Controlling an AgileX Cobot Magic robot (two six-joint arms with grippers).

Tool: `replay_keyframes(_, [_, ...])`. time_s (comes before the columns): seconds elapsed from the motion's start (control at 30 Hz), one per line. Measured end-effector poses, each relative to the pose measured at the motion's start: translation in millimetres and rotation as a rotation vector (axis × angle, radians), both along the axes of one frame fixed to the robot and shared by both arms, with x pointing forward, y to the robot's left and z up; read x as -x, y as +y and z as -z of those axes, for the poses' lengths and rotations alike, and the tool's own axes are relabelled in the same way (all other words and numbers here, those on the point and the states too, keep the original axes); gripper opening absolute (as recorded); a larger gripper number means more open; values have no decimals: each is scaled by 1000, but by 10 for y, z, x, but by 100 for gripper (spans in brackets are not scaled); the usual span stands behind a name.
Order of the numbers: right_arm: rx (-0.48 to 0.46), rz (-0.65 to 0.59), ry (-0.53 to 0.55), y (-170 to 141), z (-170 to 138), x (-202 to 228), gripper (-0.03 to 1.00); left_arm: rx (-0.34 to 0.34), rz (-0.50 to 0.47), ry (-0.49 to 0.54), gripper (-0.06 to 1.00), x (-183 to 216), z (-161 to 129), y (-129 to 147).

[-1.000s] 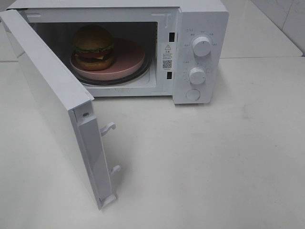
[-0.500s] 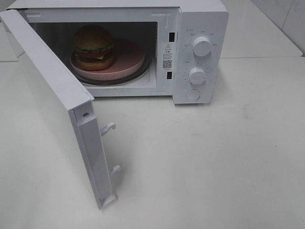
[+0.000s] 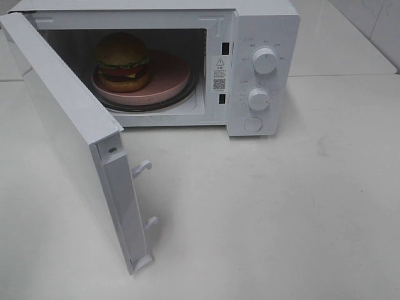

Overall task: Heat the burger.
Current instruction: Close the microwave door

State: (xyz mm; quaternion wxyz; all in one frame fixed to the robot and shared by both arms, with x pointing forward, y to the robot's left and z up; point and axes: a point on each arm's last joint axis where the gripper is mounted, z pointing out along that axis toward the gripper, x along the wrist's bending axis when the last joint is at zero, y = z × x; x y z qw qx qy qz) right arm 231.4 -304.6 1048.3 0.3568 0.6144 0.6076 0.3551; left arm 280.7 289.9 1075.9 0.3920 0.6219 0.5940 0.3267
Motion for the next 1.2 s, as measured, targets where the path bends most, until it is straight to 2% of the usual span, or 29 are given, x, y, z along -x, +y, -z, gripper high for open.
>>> replay_keyframes(0.03, [0, 0, 0, 0, 0, 0, 76, 2, -7, -4, 43, -70, 3, 9])
replay_keyframes(0.07, [0, 0, 0, 0, 0, 0, 76, 2, -7, -4, 43, -70, 3, 9])
replay_keyframes(0.1, [0, 0, 0, 0, 0, 0, 76, 4, -12, -4, 37, -113, 12, 15])
replay_keyframes(0.13, [0, 0, 0, 0, 0, 0, 76, 3, -18, -3, 19, -192, 34, 25])
replay_keyframes(0.17, [0, 0, 0, 0, 0, 0, 76, 3, -18, -3, 19, -192, 34, 25])
replay_keyframes(0.2, [0, 0, 0, 0, 0, 0, 76, 0, -19, -2, 12, -230, 47, 31])
replay_keyframes(0.23, [0, 0, 0, 0, 0, 0, 76, 0, -19, -2, 12, -230, 47, 31])
replay_keyframes(0.27, [0, 0, 0, 0, 0, 0, 76, -15, -21, -5, 3, -326, 78, 45])
replay_keyframes(0.3, [0, 0, 0, 0, 0, 0, 75, -46, -17, -19, 0, -419, 112, 60])
replay_keyframes(0.37, [0, 0, 0, 0, 0, 0, 75, -60, -16, -30, 0, -454, 127, 67])
replay_keyframes(0.4, [0, 0, 0, 0, 0, 0, 75, -92, -14, -59, 0, -531, 165, 83])
replay_keyframes(0.73, [0, 0, 0, 0, 0, 0, 75, -85, -101, -186, 0, -795, 459, 163])
replay_keyframes(1.0, [0, 0, 0, 0, 0, 0, 75, -153, -183, -332, 0, -977, 661, 260])
replay_keyframes(1.2, [0, 0, 0, 0, 0, 0, 75, -125, -177, -350, 0, -1138, 742, 257])
